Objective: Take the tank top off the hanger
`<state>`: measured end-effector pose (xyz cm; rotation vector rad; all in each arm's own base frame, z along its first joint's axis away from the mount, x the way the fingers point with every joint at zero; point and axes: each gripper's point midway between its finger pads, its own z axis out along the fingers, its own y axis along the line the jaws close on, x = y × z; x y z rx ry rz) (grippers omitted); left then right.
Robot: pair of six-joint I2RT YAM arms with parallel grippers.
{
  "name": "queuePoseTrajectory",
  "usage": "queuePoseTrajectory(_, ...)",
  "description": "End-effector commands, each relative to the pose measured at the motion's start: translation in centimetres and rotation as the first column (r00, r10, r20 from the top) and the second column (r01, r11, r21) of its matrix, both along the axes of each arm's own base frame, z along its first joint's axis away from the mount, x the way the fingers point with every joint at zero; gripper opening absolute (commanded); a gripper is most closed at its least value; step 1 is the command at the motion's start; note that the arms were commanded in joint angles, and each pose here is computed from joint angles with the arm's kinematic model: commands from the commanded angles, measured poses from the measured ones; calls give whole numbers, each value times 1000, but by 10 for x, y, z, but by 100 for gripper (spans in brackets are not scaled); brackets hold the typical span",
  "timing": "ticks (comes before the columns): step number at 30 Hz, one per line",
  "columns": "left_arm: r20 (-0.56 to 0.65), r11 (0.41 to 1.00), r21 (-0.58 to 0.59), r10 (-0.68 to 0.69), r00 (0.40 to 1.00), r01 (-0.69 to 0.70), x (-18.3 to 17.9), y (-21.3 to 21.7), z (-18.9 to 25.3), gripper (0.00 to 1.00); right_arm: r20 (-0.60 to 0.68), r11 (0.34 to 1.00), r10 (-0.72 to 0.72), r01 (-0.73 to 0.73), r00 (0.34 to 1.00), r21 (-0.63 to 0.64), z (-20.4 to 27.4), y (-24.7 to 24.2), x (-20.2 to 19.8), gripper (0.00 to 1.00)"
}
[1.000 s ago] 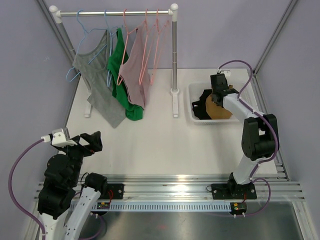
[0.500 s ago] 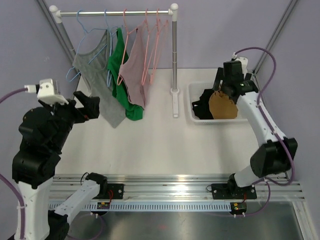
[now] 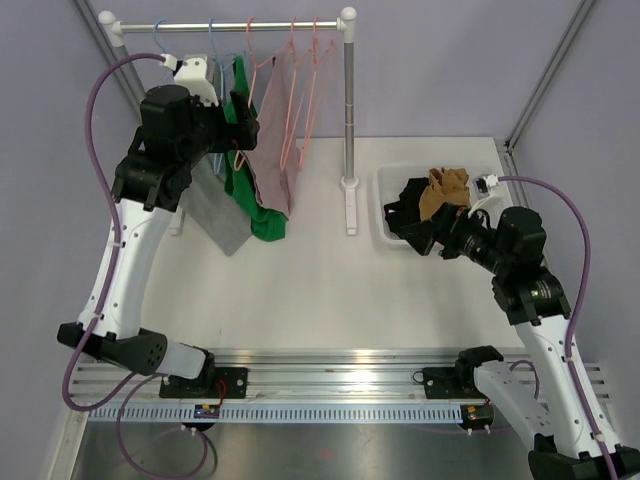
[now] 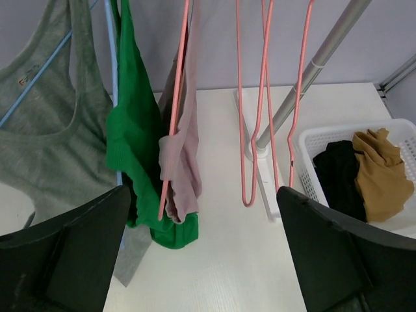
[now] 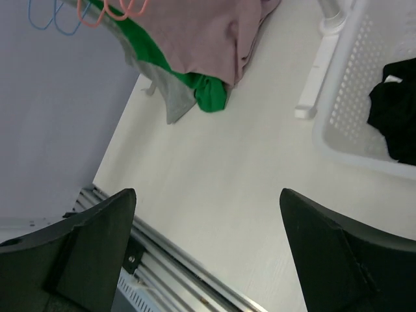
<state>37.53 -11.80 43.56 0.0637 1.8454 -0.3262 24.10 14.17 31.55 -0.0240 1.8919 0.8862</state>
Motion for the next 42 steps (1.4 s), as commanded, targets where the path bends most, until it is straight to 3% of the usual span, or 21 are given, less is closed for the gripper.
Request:
queuePoseTrajectory(1, 244, 999, -13, -35, 969, 39, 15, -7, 69, 99, 10, 983, 157, -158, 987, 97, 9, 20, -38, 98)
queuePoseTrajectory(5, 278, 999, 42, -25, 960, 14, 50, -10, 64, 98, -13, 973, 197, -194, 980, 122, 1, 23, -56, 96)
queuePoseTrajectory(8, 268, 995, 92, 14, 963, -40, 80, -7, 50, 91, -6, 975, 191, -189, 982, 114, 1, 19, -70, 96)
queuePoseTrajectory(9, 263, 993, 107, 17, 965, -47, 86, -7, 47, 83, 10, 976, 188, -188, 982, 113, 4, 17, -76, 95)
queuePoseTrajectory(18, 163, 982, 178, 30, 986, -60, 139, -10, -8, 65, 30, 972, 215, -217, 976, 95, 9, 14, -104, 95)
queuePoseTrajectory(22, 118, 981, 190, 20, 993, -42, 147, -14, -26, 42, 28, 972, 215, -216, 976, 87, 7, 13, -105, 93)
queuePoseTrajectory(23, 107, 985, 163, 29, 994, -46, 147, -16, -28, 29, 24, 972, 215, -216, 976, 86, 6, 13, -105, 93)
queuePoseTrajectory(26, 115, 989, 143, 25, 993, -42, 144, -17, -22, 13, 25, 974, 209, -211, 978, 78, 5, 12, -104, 92)
queuePoseTrajectory(29, 148, 994, 104, 13, 989, -29, 135, -19, -4, 8, 18, 976, 203, -204, 979, 79, 1, 12, -100, 91)
queuePoseTrajectory(30, 155, 996, 88, 7, 988, -21, 133, -21, 0, 1, 10, 976, 204, -204, 979, 82, 0, 13, -99, 91)
queuePoseTrajectory(42, 270, 999, -33, -31, 962, 41, 91, -26, 77, 0, 21, 975, 210, -211, 978, 76, 4, 13, -97, 91)
